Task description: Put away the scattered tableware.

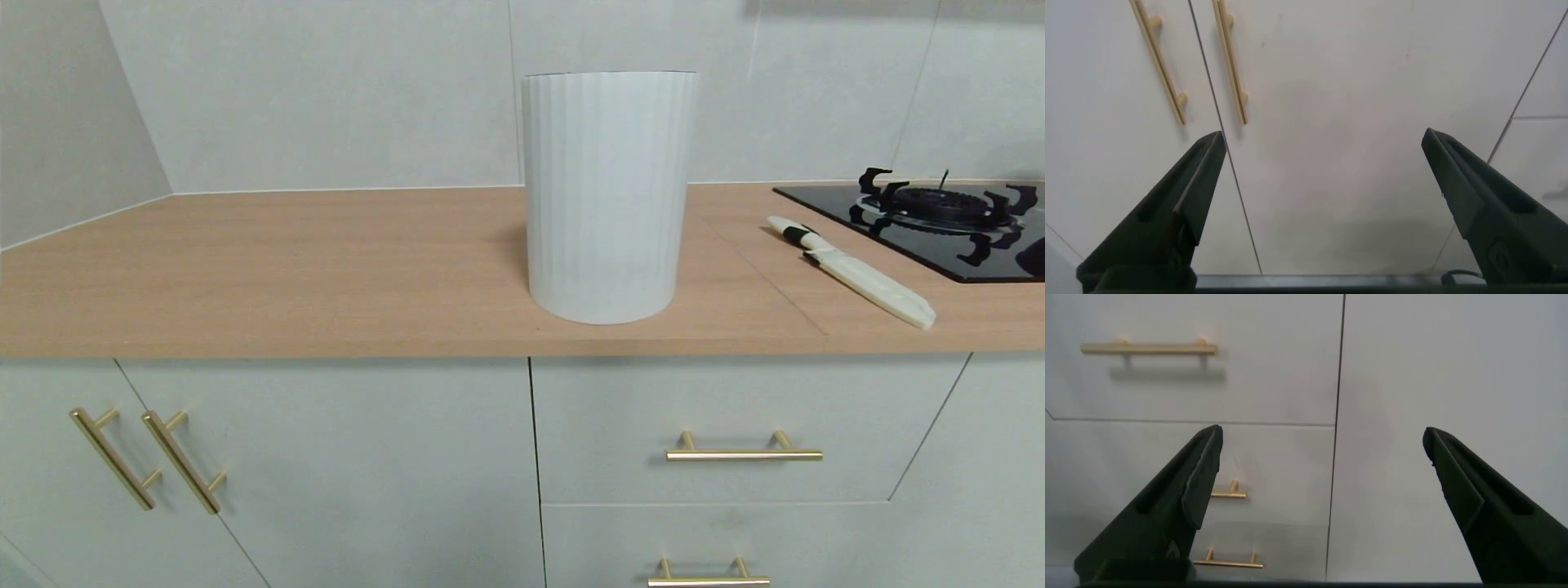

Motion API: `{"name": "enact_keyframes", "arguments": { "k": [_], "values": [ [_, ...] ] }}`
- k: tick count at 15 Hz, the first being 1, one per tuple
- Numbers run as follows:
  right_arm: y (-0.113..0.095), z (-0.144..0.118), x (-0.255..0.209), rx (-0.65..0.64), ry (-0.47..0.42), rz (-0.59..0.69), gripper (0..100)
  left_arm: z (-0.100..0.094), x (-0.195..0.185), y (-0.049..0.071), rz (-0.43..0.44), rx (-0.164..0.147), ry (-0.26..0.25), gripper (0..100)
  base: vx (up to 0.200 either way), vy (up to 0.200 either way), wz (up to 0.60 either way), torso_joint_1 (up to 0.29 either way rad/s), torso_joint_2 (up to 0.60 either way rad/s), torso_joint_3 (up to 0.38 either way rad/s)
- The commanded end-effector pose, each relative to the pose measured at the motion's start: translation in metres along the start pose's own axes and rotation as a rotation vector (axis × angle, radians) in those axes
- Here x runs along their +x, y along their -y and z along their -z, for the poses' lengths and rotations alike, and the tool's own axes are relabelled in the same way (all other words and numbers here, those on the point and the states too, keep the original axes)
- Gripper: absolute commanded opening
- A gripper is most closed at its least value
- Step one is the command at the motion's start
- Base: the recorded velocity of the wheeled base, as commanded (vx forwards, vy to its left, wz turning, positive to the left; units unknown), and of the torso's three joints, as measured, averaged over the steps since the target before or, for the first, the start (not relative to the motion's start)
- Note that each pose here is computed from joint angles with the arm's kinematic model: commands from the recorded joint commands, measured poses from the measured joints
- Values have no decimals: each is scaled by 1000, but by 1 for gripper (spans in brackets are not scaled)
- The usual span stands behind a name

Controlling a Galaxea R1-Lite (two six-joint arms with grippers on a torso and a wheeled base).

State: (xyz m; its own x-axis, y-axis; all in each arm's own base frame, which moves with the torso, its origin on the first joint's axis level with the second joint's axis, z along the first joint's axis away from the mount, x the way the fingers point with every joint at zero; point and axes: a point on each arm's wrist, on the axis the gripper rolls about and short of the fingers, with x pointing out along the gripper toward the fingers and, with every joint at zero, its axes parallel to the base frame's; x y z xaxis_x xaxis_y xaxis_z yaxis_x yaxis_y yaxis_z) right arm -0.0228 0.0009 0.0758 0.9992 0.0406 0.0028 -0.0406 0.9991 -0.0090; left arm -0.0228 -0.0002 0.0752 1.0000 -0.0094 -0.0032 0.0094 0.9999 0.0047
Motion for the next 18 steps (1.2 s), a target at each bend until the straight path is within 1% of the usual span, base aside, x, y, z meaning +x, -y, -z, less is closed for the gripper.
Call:
{"name": "enact_keyframes", "arguments": {
  "k": [1, 9, 18],
  "values": [
    [0, 0, 0, 0, 0, -1, 100, 0, 0, 0, 0, 0, 0, 100, 0, 0, 0, 95, -173, -300],
    [0, 0, 0, 0, -1, 1, 100, 0, 0, 0, 0, 0, 0, 100, 0, 0, 0, 151, -488, -306],
    [0, 0, 0, 0, 0, -1, 100, 0, 0, 0, 0, 0, 0, 100, 0, 0, 0, 204, -485, -285]
  ]
}}
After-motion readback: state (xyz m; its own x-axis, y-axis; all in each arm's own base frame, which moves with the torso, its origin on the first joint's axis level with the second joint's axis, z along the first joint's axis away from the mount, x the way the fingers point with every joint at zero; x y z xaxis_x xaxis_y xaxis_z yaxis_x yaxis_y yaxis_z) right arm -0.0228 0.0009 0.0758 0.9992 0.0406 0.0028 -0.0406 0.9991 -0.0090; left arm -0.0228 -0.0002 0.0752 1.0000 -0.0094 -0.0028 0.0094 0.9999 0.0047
